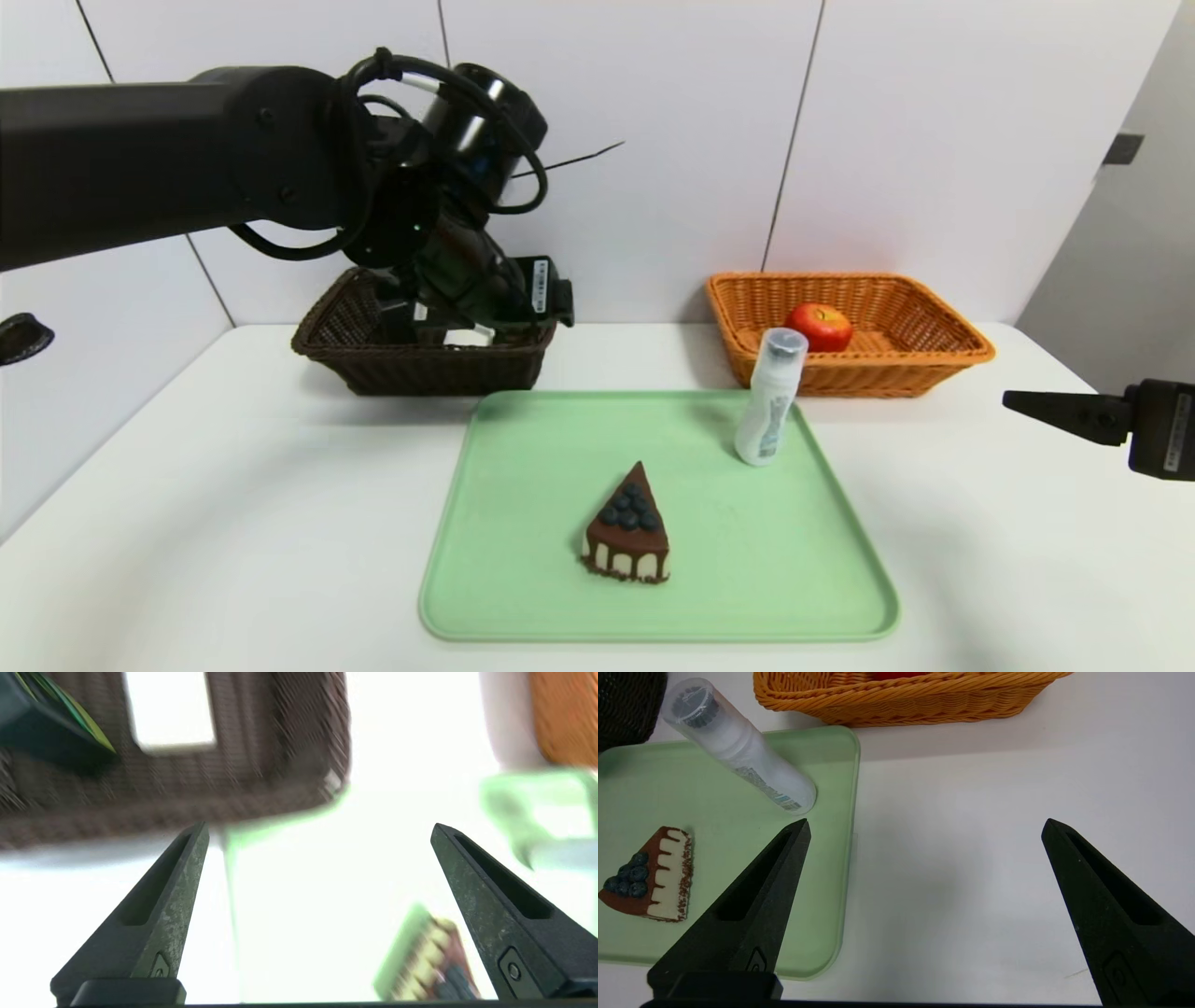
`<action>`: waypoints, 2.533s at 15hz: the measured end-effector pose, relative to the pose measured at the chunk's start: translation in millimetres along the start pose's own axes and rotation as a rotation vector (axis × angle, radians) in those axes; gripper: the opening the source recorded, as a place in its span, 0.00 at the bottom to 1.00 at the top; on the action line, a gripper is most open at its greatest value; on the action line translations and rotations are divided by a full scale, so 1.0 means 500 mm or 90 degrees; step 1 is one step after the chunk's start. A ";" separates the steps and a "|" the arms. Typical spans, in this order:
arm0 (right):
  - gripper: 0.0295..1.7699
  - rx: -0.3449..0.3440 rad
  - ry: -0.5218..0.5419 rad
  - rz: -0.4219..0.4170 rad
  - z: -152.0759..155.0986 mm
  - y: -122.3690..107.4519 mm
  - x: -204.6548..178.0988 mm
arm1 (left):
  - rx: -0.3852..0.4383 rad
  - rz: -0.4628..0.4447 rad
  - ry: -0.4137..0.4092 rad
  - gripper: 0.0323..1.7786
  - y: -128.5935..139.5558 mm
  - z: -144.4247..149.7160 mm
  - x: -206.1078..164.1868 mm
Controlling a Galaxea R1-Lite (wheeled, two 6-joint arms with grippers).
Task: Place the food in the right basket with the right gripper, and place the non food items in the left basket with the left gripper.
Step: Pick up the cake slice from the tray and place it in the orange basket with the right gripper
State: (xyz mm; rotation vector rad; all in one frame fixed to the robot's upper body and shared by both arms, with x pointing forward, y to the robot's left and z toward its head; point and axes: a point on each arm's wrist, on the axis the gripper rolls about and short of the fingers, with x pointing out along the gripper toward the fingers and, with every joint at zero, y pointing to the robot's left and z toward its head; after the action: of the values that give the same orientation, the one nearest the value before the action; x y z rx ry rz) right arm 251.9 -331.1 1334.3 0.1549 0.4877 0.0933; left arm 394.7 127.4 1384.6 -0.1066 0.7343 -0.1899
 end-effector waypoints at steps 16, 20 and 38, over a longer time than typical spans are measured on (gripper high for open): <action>0.97 0.128 0.235 0.152 0.130 0.170 -0.066 | 0.073 0.038 0.147 0.95 -0.055 -0.143 -0.154; 0.97 0.075 0.274 0.146 0.117 0.273 -0.034 | 0.074 0.073 0.120 0.95 0.040 -0.152 -0.202; 0.97 -0.016 0.435 0.074 -0.035 0.563 0.200 | -0.043 0.124 -0.011 0.95 0.262 -0.227 -0.393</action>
State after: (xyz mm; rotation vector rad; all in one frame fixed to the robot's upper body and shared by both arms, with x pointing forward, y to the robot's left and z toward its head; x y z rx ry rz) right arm 317.0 -39.3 1320.9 0.1245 1.1582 0.2700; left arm 193.0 293.2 1408.3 -0.0998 0.7301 0.0207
